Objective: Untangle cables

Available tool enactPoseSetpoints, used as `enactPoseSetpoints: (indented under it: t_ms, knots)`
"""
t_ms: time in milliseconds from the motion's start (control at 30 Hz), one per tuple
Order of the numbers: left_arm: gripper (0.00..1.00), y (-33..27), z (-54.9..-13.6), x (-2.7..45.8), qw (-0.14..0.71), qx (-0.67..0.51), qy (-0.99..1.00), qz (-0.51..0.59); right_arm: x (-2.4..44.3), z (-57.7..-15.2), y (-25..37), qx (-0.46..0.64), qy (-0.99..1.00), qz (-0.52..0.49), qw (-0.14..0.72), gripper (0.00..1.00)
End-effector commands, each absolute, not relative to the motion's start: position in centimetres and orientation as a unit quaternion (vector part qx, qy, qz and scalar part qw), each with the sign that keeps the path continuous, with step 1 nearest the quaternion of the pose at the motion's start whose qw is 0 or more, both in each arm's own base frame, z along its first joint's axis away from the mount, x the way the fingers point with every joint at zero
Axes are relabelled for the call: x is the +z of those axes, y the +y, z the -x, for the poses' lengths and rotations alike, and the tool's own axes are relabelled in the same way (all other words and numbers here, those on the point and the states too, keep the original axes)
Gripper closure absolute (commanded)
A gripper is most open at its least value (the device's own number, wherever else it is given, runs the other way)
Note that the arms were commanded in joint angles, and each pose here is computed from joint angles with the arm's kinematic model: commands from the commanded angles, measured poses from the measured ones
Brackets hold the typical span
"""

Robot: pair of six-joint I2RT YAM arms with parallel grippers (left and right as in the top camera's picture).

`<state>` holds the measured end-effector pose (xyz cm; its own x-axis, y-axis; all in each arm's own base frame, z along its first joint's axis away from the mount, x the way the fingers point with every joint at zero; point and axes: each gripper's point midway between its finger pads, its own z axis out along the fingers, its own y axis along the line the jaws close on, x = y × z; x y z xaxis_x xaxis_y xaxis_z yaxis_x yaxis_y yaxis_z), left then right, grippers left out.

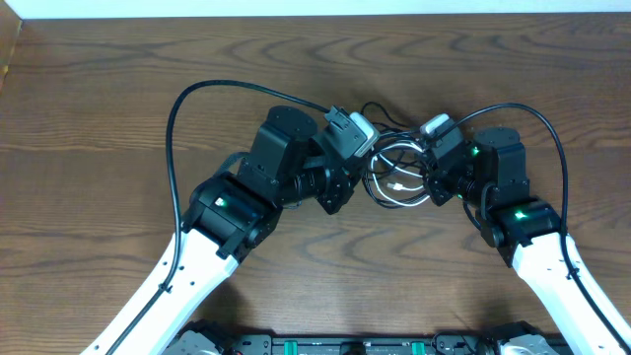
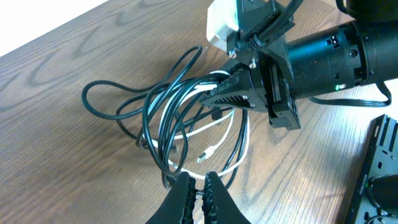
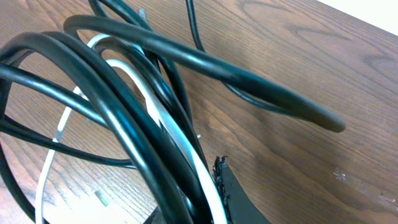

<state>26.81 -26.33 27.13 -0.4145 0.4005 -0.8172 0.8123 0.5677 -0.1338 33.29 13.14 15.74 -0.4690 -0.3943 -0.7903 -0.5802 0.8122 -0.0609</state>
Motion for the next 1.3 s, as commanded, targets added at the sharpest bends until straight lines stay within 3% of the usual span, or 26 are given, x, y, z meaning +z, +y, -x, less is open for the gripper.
enactPoseSetpoints:
  t_ms: [0, 33, 100, 167, 300, 433, 633, 700, 1067, 1267]
  knots:
    - [0.93, -26.3, -26.9, 27.7, 0.389, -0.270, 0.795, -0.379, 15.9, -33.5, 13.0, 0.106, 0.850, 0.283, 0.432, 0.99]
    - [0.92, -26.4, -27.0, 27.4, 0.385, -0.269, 0.797, -0.380, 15.9, -33.5, 13.0, 0.107, 0.849, 0.283, 0.433, 0.99]
    - [0.63, -26.5, -27.4, 26.7, 0.378, -0.262, 0.804, -0.378, 15.9, -33.4, 13.1, 0.109, 0.848, 0.284, 0.433, 0.99]
    - [0.44, -26.4, -28.1, 25.7, 0.372, -0.249, 0.813, -0.373, 16.0, -33.3, 13.5, 0.120, 0.845, 0.289, 0.433, 0.99]
    - [0.30, -26.4, -29.1, 23.6, 0.354, -0.229, 0.828, -0.369, 16.1, -33.1, 13.8, 0.130, 0.842, 0.293, 0.433, 0.99]
    - [0.25, -25.7, -30.8, 21.9, 0.353, -0.185, 0.846, -0.355, 16.1, -33.1, 13.8, 0.130, 0.842, 0.294, 0.433, 0.99]
    - [0.25, -25.7, -31.9, 20.9, 0.354, -0.167, 0.851, -0.349, 16.1, -33.1, 13.8, 0.130, 0.842, 0.294, 0.433, 0.99]
    - [0.32, -25.8, -32.0, 21.1, 0.359, -0.168, 0.849, -0.349, 16.1, -33.1, 13.8, 0.130, 0.842, 0.294, 0.433, 0.99]
    - [0.39, -26.4, -32.8, 19.8, 0.352, -0.168, 0.852, -0.350, 16.3, -32.6, 14.7, 0.152, 0.831, 0.316, 0.431, 0.99]
    - [0.74, -25.6, -33.9, 19.3, 0.359, -0.136, 0.859, -0.338, 16.2, -32.5, 14.7, 0.150, 0.831, 0.318, 0.431, 0.99]
